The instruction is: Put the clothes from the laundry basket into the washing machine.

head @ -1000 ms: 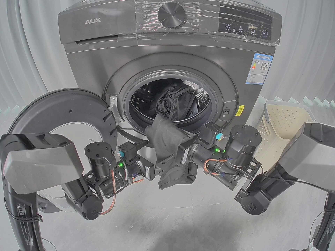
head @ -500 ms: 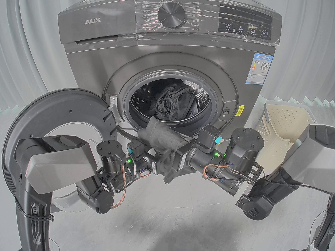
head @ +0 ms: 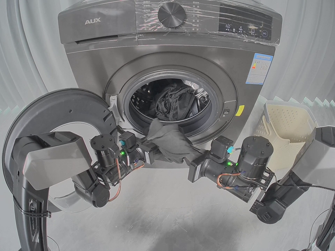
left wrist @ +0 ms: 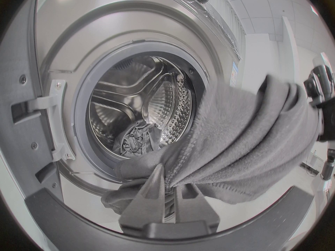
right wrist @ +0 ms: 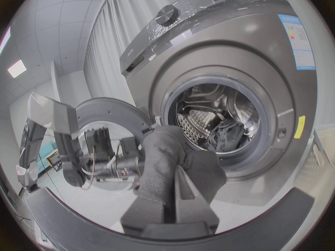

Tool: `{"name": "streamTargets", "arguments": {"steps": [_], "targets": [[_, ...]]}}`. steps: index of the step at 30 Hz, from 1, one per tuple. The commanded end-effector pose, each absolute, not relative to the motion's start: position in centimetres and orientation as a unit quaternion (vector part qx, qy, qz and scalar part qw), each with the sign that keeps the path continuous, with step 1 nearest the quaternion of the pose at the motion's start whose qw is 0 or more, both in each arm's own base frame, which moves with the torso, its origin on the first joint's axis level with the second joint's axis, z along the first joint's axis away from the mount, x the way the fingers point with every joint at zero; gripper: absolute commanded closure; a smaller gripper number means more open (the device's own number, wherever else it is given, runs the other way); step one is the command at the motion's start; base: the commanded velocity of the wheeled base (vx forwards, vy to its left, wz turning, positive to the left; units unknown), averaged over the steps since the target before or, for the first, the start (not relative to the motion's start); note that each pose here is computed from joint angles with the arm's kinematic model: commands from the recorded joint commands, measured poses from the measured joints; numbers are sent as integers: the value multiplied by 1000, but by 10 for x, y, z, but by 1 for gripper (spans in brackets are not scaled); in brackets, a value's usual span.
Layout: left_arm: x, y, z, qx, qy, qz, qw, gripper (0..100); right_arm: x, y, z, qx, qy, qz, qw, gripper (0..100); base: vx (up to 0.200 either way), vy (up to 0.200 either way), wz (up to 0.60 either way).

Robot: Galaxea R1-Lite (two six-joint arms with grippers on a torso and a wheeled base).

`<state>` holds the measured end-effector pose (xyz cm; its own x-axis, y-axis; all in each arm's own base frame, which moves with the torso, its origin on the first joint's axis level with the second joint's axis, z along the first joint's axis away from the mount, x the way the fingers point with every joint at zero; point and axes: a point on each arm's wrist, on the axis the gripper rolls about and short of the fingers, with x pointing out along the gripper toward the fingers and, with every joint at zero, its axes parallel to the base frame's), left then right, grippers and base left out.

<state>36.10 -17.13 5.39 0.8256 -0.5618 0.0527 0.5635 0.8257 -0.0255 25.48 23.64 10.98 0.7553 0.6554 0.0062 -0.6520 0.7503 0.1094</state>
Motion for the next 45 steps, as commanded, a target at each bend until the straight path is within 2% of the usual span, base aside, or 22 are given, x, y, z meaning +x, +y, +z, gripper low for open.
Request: {"name": "streamTargets", "arguments": {"steps": [1,7,8,13,14,16,19,27,32,39,45], "targets": [[360,-167,71,-32,-41,-279,959,100,243,224,96,35,52,344,937,100,0,0,0],[355,-168,82,-37,-51,-280,958,100,242,221,92,30,61,340,938,100,0,0,0],[351,-168,85,-40,-49,-280,958,100,241,221,92,30,61,341,938,0,0,0,0],[331,-166,95,-56,-39,-277,958,100,227,205,78,7,103,335,936,0,0,0,0],[320,-161,97,-63,-29,-278,958,100,212,189,62,-20,148,329,933,0,0,0,0],[308,-156,100,-65,-19,-281,957,100,198,172,46,-41,195,320,926,0,0,0,0],[289,-148,100,-60,0,-284,957,100,193,159,39,-42,219,307,925,0,0,0,0],[263,-152,105,-67,13,-308,949,100,211,130,42,-21,216,247,944,0,0,0,0],[260,-151,104,-61,16,-298,952,100,221,118,47,12,185,221,958,0,0,0,0],[252,-146,99,-56,33,-289,955,100,225,117,46,28,172,212,962,0,0,0,0],[253,-147,96,-54,36,-289,955,100,224,119,47,28,169,217,961,0,200,0,0]]}}
